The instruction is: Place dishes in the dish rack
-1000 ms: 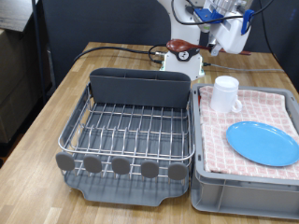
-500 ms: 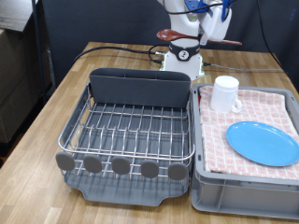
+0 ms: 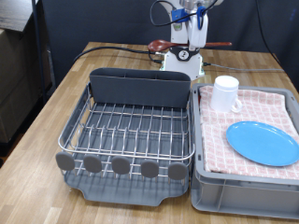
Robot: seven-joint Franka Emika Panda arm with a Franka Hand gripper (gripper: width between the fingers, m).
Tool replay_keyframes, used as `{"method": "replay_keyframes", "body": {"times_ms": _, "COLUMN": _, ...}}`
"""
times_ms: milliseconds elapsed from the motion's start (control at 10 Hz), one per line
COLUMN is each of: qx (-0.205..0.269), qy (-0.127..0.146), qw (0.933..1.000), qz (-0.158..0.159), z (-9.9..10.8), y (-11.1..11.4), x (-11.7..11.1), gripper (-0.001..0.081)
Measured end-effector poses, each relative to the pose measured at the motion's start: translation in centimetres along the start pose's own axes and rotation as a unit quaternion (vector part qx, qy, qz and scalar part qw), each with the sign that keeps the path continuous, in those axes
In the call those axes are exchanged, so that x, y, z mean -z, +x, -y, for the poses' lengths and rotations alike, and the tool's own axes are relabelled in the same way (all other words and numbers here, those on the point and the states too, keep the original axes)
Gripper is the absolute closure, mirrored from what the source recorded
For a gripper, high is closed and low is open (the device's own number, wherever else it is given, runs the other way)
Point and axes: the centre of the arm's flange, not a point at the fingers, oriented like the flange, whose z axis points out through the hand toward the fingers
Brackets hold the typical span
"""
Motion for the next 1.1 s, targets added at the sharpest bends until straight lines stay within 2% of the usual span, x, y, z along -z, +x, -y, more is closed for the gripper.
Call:
{"method": "replay_keyframes", "body": {"times_ms": 100, "qx": 0.011, "qy": -0.006, "qw": 0.9998, "qz": 0.013, "z": 0.1, "y": 0.1, "x": -0.2, "gripper": 0.0727}}
{"method": "replay_keyframes", "body": {"times_ms": 300, "qx": 0.000, "qy": -0.013, "qw": 0.9998, "qz": 0.016, "z": 0.3, "y": 0.2, "x": 0.1, "gripper": 0.0727}}
{"method": "replay_keyframes", "body": {"times_ms": 600, "qx": -0.015, "qy": -0.060, "qw": 0.9953, "qz": 0.075, "z": 2.0, "y": 2.7, "x": 0.1, "gripper": 0.0727}}
{"method": "replay_keyframes", "body": {"times_ms": 900, "qx": -0.003, "qy": -0.098, "qw": 0.9834, "qz": 0.153, "z": 4.2, "y": 6.3, "x": -1.2, "gripper": 0.0727}}
{"method": "replay_keyframes", "body": {"times_ms": 1100, "qx": 0.002, "qy": -0.129, "qw": 0.9748, "qz": 0.182, "z": 5.3, "y": 8.3, "x": -2.9, "gripper": 0.0727}}
